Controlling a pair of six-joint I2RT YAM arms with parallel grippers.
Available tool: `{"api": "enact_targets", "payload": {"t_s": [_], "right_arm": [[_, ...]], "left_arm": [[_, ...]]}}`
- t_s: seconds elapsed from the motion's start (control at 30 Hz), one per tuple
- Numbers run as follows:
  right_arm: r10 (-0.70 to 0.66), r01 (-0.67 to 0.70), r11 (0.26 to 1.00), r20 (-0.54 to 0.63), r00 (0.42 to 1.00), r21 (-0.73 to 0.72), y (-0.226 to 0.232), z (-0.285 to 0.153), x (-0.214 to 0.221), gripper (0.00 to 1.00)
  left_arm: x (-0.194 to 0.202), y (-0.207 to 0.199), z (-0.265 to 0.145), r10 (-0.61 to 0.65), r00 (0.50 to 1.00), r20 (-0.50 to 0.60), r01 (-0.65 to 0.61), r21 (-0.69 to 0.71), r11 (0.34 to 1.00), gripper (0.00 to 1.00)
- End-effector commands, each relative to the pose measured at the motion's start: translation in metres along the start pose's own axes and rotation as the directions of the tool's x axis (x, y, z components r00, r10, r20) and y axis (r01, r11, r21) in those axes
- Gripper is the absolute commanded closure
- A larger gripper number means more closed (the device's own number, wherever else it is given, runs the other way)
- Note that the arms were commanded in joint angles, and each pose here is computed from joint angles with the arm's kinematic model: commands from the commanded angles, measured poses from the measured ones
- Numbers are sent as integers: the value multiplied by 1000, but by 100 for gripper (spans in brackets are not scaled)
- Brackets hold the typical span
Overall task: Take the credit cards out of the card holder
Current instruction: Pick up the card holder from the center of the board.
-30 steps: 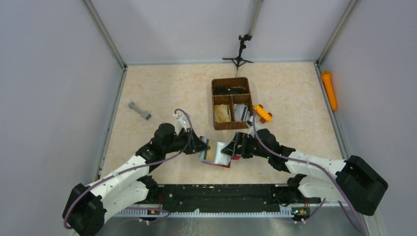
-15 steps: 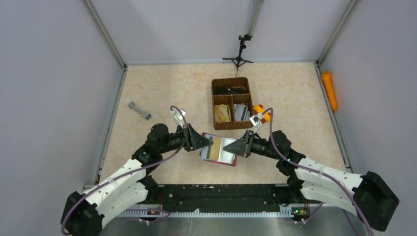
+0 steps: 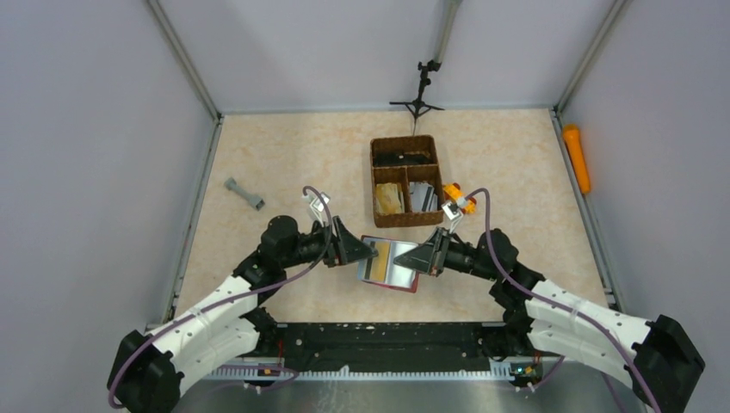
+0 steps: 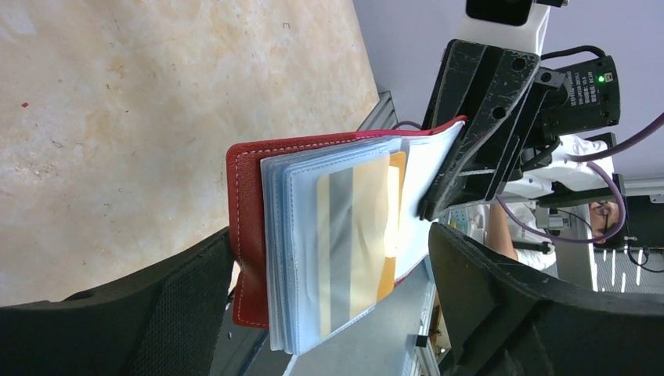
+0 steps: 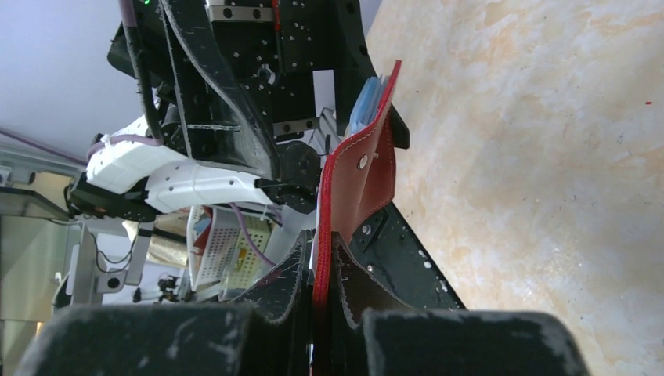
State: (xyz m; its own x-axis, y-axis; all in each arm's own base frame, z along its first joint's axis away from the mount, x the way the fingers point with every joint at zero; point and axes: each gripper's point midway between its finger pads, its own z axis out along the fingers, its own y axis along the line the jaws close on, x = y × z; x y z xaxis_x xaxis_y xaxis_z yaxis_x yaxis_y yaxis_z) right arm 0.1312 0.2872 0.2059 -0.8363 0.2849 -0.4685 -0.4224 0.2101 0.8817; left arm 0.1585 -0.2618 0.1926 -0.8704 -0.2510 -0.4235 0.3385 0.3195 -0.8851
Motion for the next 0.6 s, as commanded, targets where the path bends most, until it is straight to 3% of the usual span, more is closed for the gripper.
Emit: {"api": "enact_targets", "payload": {"t_s": [0.0, 0.27, 0.57], "right_arm": [[-23, 32, 987, 59, 998, -155, 54, -2, -24, 100], [-24, 40, 977, 81, 996, -208, 75, -10, -33, 100], [-1, 25, 967, 95, 995, -255, 85, -14, -38, 100]], "left_arm": [[-1, -2, 2, 35, 999, 7, -35, 30, 999, 6], [4, 10, 7, 14, 1000, -6, -13, 36, 999, 1], [-6, -53, -5, -18, 999, 28, 7, 342, 940, 1]]}}
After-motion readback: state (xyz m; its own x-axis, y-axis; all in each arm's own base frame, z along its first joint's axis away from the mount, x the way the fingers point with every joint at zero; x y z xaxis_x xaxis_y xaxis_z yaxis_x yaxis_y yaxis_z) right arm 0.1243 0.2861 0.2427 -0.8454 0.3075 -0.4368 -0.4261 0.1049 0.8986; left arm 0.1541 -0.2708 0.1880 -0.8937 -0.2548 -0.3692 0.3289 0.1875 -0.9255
